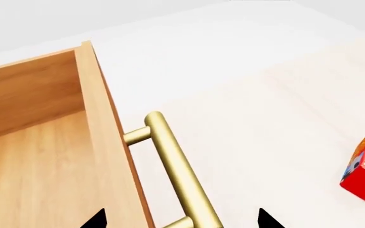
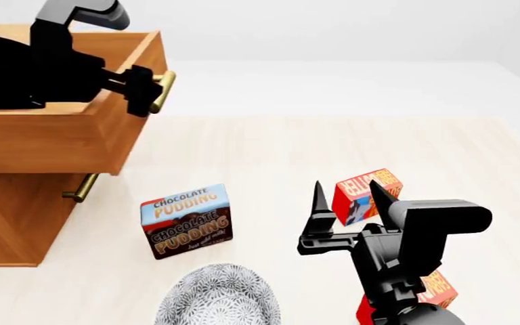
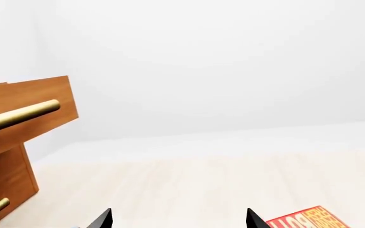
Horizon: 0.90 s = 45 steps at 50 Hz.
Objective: Put the butter at the front in the top drawer of the cabinet and close it.
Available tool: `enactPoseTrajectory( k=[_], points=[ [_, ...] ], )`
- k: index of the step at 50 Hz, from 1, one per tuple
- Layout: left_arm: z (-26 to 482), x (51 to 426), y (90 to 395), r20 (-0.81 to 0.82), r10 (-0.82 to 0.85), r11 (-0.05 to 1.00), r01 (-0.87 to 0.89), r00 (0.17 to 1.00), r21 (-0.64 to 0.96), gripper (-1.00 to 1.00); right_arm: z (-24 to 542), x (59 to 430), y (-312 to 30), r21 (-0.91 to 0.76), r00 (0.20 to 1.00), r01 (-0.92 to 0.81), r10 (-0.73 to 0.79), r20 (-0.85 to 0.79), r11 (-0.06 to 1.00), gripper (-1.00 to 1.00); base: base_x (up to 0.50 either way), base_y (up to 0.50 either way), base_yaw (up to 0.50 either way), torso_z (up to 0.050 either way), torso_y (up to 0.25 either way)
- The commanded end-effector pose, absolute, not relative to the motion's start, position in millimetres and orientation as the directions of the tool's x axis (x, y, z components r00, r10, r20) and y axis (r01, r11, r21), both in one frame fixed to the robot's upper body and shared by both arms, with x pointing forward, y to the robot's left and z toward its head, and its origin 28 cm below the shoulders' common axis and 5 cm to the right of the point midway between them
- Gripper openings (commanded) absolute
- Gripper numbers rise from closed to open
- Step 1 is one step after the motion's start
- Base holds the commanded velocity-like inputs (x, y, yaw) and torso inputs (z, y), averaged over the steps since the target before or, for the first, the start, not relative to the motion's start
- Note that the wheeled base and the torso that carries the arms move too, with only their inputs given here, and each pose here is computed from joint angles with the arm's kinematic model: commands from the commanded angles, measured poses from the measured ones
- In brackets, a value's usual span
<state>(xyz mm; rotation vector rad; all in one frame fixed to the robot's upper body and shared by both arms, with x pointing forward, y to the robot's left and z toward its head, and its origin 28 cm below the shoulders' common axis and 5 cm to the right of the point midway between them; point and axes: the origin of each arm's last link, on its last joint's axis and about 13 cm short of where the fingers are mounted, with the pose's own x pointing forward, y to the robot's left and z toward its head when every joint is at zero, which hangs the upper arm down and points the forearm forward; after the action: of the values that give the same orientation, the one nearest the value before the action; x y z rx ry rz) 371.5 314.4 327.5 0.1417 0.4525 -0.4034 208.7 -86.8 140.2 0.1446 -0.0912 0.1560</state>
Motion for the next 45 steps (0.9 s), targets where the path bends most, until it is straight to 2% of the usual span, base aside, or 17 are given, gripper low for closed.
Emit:
enactPoseTrajectory(
  k=[1,45],
  points=[
    [328.9,375.0,303.8,-0.432,-0.409,0.888,0.459,0.804,0.013,1.00,139.7,209.2,-87.2,0.137,0.984,-0.159,0.146,0.101,0.978,1.00,0.00,0.00,0.00,0.000,0.000],
    [338.8,381.9,276.6,-0.415,-0.489,0.836,0.548,0.767,0.028,1.00,138.1,204.2,-92.9,0.152,0.985,-0.150,0.135,0.108,0.977,1.00,0.00,0.00,0.00,0.000,0.000]
  ],
)
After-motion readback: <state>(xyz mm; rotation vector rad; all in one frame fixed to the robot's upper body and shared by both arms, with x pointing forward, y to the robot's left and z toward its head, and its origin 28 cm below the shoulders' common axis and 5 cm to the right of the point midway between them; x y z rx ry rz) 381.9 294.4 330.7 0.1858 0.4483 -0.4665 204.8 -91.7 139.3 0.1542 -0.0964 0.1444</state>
